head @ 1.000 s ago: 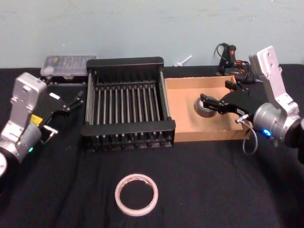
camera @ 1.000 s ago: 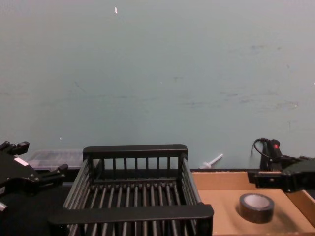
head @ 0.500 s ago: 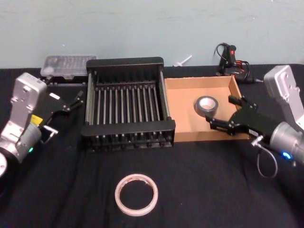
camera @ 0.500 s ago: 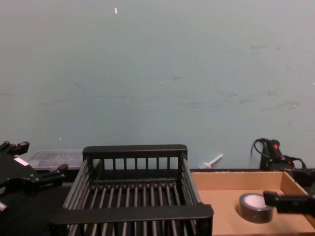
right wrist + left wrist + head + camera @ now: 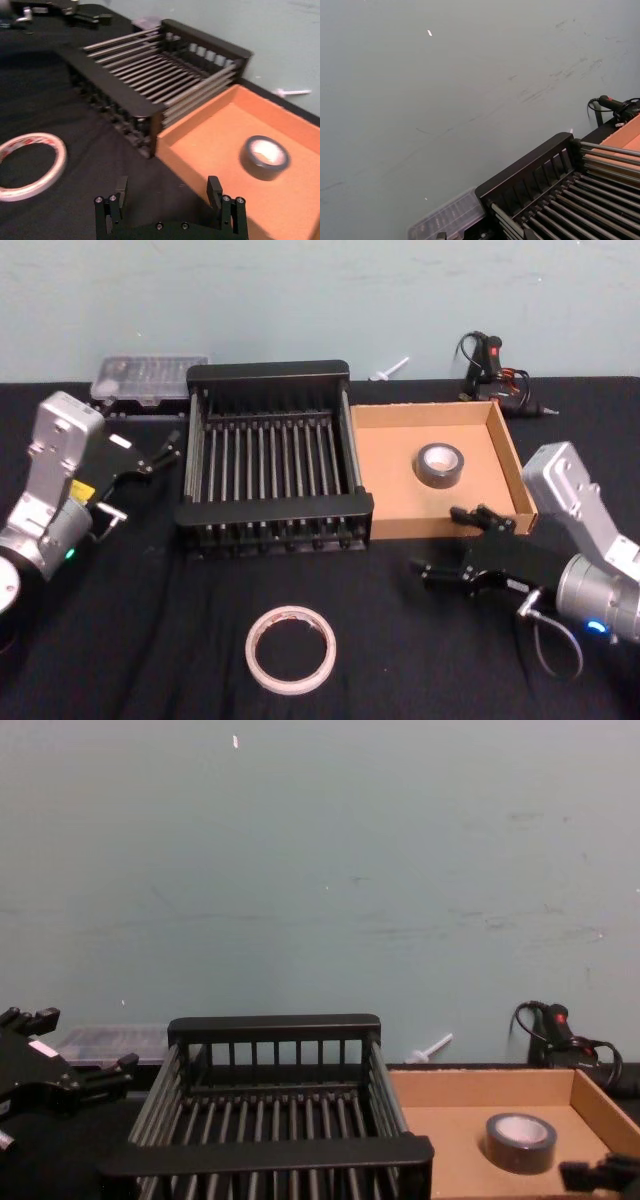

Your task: Pick up the white tape and place it into the black box , Pick up the silver tape and place it into the brown box.

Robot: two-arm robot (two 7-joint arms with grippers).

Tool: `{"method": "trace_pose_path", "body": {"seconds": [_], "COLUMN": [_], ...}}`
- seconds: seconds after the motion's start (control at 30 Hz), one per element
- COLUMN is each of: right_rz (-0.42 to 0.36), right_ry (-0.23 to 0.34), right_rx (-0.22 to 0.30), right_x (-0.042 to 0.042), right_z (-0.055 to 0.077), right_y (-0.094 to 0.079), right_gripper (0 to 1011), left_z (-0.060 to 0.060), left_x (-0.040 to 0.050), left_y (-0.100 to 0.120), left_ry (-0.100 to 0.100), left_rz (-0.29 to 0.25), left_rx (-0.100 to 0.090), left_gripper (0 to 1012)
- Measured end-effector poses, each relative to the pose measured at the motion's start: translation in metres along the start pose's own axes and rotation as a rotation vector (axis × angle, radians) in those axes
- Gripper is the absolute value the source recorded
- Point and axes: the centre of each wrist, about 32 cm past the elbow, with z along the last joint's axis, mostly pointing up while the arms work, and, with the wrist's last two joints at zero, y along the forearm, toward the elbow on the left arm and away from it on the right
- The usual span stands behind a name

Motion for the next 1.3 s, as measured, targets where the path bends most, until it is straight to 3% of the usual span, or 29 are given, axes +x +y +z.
{"method": "trace_pose_path", "body": {"seconds": [0.67,1.3], "right_rz": [0.173,0.258], "right_ry": [-0.041,-0.064], "right_rx": [-0.008,-0.018], "right_x": [-0.0267,-0.0409], "right_z": [0.009,0.021], "right_y": [0.029,0.07], "right_gripper": [1002,1002], "left_z": [0.0,0.0], "left_x": [0.0,0.0], "left_y": [0.0,0.0], "left_ry": [0.0,0.0], "left_rz": [0.0,0.0], "left_rx": [0.0,0.0], "left_gripper": [1001,1001]}}
